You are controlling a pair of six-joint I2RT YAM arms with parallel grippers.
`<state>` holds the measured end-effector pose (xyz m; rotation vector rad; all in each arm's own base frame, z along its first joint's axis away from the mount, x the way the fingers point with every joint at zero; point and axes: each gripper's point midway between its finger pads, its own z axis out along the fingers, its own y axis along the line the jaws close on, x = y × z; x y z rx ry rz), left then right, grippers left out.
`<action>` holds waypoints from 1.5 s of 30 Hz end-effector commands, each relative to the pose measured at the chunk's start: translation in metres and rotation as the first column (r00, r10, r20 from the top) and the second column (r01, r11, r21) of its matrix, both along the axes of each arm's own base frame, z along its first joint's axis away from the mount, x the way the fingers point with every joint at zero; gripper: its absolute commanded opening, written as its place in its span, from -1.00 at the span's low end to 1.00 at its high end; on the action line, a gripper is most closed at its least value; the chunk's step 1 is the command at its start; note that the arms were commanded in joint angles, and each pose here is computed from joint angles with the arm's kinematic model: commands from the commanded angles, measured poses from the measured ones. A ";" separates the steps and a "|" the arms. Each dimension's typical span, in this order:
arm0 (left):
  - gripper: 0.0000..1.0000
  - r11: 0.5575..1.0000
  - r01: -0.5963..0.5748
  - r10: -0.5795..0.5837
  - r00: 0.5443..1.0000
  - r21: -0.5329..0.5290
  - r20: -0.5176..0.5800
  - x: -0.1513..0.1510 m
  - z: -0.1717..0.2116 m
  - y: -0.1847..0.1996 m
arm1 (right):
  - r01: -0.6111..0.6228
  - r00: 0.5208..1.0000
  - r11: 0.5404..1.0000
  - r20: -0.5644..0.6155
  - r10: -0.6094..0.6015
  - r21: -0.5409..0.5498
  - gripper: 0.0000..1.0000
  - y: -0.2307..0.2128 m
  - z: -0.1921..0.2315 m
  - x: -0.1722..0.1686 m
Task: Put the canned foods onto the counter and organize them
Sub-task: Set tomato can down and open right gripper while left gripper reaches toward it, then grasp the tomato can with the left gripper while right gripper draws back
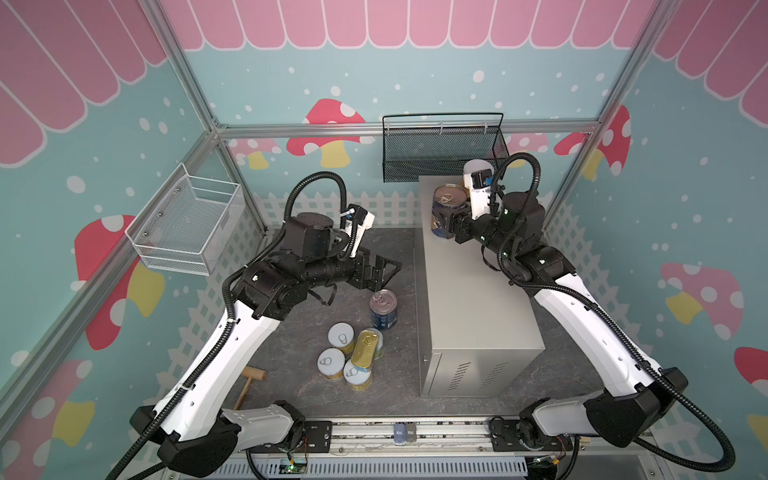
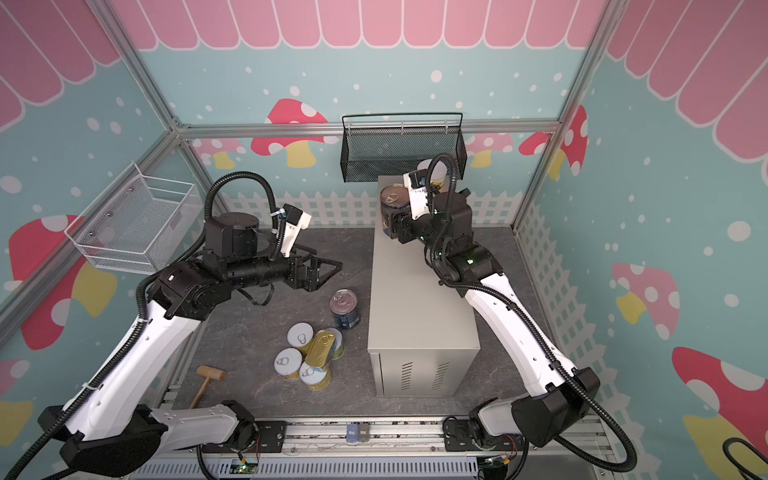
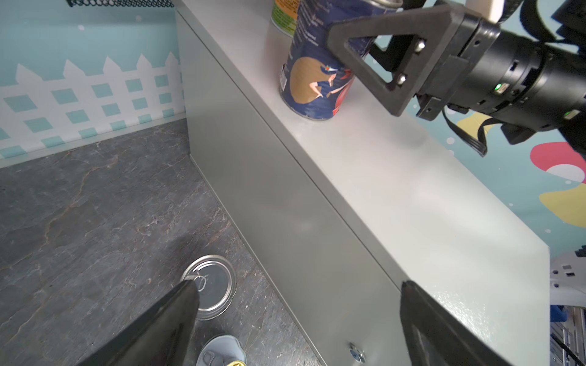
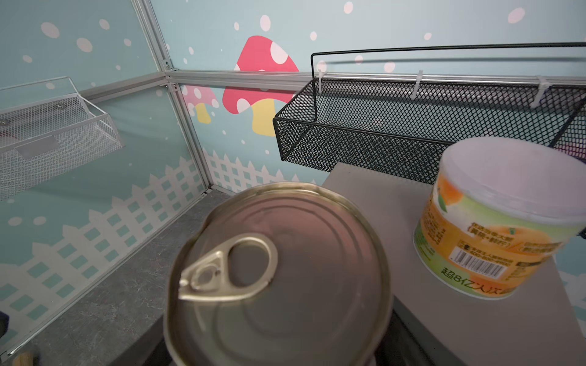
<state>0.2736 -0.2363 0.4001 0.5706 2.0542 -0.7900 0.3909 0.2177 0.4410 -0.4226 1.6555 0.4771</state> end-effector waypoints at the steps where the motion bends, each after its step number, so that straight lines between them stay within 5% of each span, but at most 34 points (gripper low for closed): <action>1: 0.98 1.000 0.000 0.001 0.996 -0.014 0.089 0.008 0.020 -0.007 | -0.017 0.991 0.998 0.137 0.007 0.067 0.54 -0.005 0.038 -0.012; 16: 0.98 0.996 0.085 -0.078 0.983 -0.038 0.165 0.035 0.028 -0.057 | -0.014 0.987 0.999 0.162 0.007 0.043 0.99 -0.029 0.045 -0.059; 31: 0.85 0.994 0.107 -0.112 0.959 0.032 0.261 0.071 0.032 -0.107 | -0.056 0.998 0.997 0.013 0.057 -0.061 0.99 -0.073 -0.003 -0.160; 45: 0.69 0.994 0.101 -0.107 0.932 0.036 0.345 0.106 0.044 -0.135 | -0.078 0.994 0.993 -0.078 0.071 -0.090 0.99 -0.082 -0.056 -0.186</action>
